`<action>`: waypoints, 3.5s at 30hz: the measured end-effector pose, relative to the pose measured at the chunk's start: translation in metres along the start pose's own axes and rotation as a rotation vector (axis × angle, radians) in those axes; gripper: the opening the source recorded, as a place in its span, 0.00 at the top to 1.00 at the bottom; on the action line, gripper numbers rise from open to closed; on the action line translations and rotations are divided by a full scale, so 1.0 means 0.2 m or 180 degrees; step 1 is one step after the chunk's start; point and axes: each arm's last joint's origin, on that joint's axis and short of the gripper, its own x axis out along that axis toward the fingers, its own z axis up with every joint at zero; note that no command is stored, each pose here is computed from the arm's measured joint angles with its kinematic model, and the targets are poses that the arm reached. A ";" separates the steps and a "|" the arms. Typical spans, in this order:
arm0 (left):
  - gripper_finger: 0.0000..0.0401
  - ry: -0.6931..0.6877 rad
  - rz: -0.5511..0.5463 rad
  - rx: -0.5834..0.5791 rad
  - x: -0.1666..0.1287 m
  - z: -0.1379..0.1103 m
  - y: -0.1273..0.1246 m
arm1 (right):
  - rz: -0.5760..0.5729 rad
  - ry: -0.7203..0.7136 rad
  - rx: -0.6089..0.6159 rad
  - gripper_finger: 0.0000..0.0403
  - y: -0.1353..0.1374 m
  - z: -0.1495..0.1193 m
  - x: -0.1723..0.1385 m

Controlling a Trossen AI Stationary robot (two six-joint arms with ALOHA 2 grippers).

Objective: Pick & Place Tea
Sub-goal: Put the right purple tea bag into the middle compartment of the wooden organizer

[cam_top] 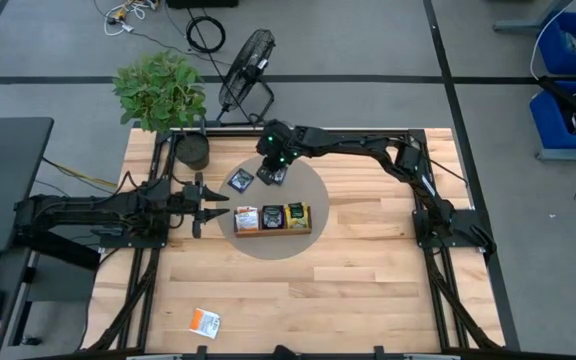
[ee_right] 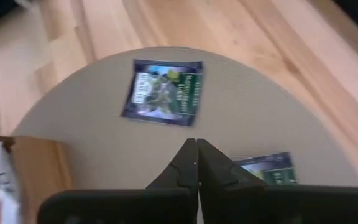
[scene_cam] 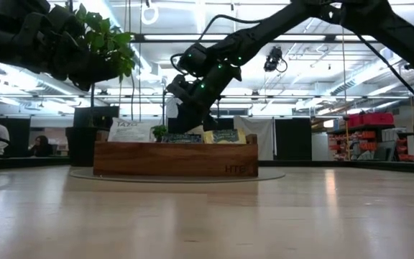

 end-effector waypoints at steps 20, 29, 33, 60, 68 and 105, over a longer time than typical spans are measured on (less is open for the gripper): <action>0.59 0.0006 0.0009 0.0063 0.00 0.00 0.00 | -0.0356 0.0502 -0.0283 1.00 0.17 -0.21 0.09; 0.59 -0.0019 0.0010 0.0114 0.00 0.00 0.00 | -0.0516 0.0688 0.0018 1.00 0.13 -0.33 0.15; 0.59 -0.0019 0.0010 0.0092 0.00 0.00 0.00 | -0.0572 0.0579 -0.0002 1.00 0.14 -0.33 0.16; 0.59 -0.0017 0.0020 0.0044 0.00 0.00 0.00 | -0.0435 0.0712 -0.1083 0.65 0.18 -0.22 -0.14; 0.59 -0.0022 0.0021 0.0054 0.00 0.00 0.00 | -0.0543 0.0837 -0.0940 0.26 0.07 -0.25 -0.07; 0.59 0.0003 0.0020 0.0030 0.00 0.00 0.00 | -0.1013 0.1120 -0.1493 0.73 0.02 -0.33 0.08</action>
